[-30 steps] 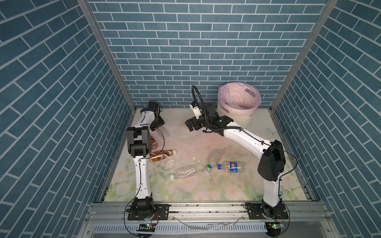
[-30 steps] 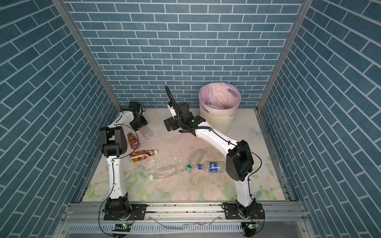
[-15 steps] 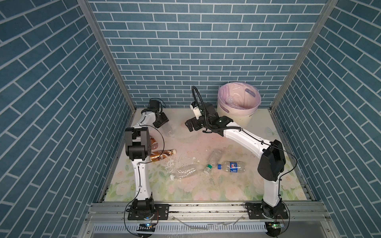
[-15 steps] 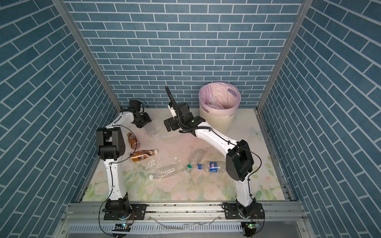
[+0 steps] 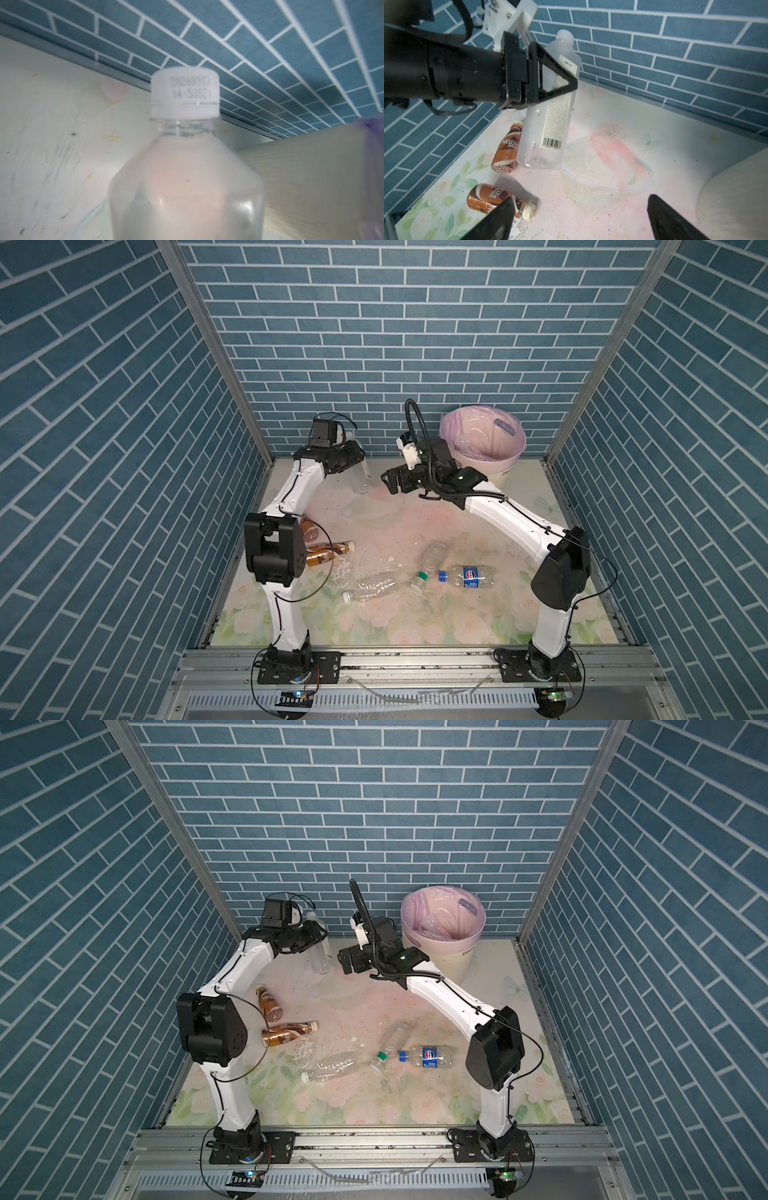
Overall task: Throw the plastic bottles in the bin
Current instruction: Pick up the plastic bottle from the top-left of the table.
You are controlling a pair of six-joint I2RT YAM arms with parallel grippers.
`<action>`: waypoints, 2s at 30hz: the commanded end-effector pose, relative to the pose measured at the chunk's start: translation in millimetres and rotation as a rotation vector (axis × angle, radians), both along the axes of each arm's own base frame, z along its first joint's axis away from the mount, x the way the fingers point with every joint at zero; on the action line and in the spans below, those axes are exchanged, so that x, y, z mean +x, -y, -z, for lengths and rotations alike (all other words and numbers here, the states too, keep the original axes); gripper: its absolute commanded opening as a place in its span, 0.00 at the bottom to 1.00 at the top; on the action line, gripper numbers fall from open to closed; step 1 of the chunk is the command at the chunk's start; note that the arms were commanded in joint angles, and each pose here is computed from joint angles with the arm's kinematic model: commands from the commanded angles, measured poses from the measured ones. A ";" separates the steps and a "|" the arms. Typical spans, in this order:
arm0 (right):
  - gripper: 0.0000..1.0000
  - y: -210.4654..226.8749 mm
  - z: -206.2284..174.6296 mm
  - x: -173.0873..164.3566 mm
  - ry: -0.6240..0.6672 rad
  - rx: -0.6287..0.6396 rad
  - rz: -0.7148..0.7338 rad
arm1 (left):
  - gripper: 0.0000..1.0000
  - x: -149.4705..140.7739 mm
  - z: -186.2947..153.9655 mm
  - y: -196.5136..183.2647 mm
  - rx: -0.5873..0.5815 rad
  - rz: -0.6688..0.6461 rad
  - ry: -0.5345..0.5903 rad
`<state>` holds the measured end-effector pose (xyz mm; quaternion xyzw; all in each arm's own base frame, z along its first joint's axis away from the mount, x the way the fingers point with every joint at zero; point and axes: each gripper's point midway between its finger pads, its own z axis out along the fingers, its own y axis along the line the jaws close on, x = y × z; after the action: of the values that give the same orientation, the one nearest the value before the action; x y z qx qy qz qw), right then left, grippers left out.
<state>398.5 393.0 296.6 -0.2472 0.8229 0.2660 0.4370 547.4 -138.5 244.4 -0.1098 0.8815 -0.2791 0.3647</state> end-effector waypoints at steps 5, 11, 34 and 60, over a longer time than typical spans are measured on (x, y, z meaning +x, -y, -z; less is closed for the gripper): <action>0.99 15.4 -39.5 -10.2 -0.012 0.114 -0.003 | 0.52 -22.9 -64.0 52.7 -0.080 0.139 0.171; 0.99 14.6 -44.4 -7.3 -0.028 0.157 -0.011 | 0.52 -37.2 -86.0 82.9 -0.113 0.195 0.228; 0.86 -10.8 -6.2 9.8 -0.135 0.205 0.000 | 0.52 -63.0 -136.2 101.0 -0.225 0.174 0.349; 0.37 6.3 -15.7 -1.7 -0.103 0.178 0.023 | 0.99 -72.7 -170.5 68.9 -0.255 0.072 0.403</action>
<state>402.4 400.8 293.0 -0.1832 0.8269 0.3566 0.3944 479.3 -218.7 387.9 -0.0636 0.7738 -0.4084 0.4800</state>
